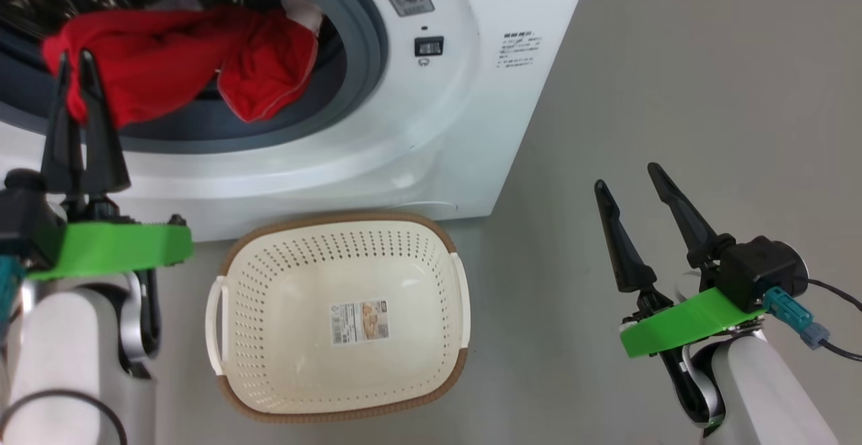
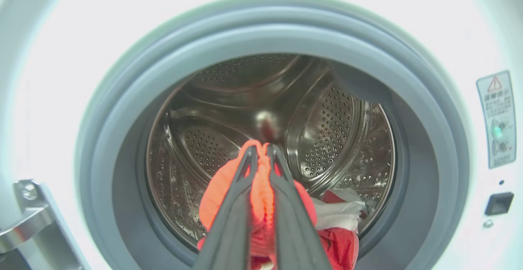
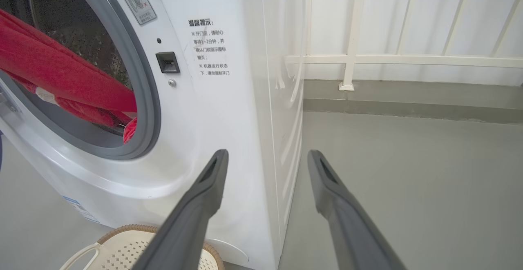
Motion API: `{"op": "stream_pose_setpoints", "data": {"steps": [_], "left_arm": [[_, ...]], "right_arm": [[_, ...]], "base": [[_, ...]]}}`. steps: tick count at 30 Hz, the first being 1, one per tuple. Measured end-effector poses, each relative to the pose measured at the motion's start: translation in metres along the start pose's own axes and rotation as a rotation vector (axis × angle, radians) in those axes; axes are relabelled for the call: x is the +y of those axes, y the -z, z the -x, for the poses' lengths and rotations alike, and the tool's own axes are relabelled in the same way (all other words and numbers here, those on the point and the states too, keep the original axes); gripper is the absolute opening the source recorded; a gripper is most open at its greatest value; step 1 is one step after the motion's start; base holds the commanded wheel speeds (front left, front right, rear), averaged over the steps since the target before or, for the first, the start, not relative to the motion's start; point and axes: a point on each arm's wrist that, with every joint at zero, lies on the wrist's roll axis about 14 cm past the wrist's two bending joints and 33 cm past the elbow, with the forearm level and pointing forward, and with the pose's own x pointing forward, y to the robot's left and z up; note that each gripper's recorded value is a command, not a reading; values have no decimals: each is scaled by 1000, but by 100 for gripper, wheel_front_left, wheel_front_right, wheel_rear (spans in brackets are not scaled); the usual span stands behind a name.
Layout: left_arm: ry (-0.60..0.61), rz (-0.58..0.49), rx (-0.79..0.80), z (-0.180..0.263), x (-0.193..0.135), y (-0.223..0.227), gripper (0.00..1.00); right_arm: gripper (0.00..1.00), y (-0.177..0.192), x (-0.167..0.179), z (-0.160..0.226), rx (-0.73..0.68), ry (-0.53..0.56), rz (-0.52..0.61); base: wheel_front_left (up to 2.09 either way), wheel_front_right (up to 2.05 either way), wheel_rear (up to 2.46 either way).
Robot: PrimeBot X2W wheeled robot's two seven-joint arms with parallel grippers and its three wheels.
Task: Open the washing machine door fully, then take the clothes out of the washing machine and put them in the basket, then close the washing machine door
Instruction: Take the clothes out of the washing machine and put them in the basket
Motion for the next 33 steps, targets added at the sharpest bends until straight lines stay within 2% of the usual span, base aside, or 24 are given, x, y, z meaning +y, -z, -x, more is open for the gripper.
{"op": "stream_pose_setpoints", "data": {"steps": [11,17,24,33], "left_arm": [[31,30,-182,28,-15,-71,0],[38,47,-190,46,-19,-77,0],[45,79,-34,61,-25,-28,0],[54,164,282,84,-38,74,0]], "right_arm": [[100,-12,7,12,-25,-10,0],[100,-13,9,14,-24,-16,-1],[100,-7,11,12,-9,-21,-4],[100,12,7,10,39,-14,-10]], "base": [[0,0,0],[0,0,0],[0,0,0],[0,0,0]]}}
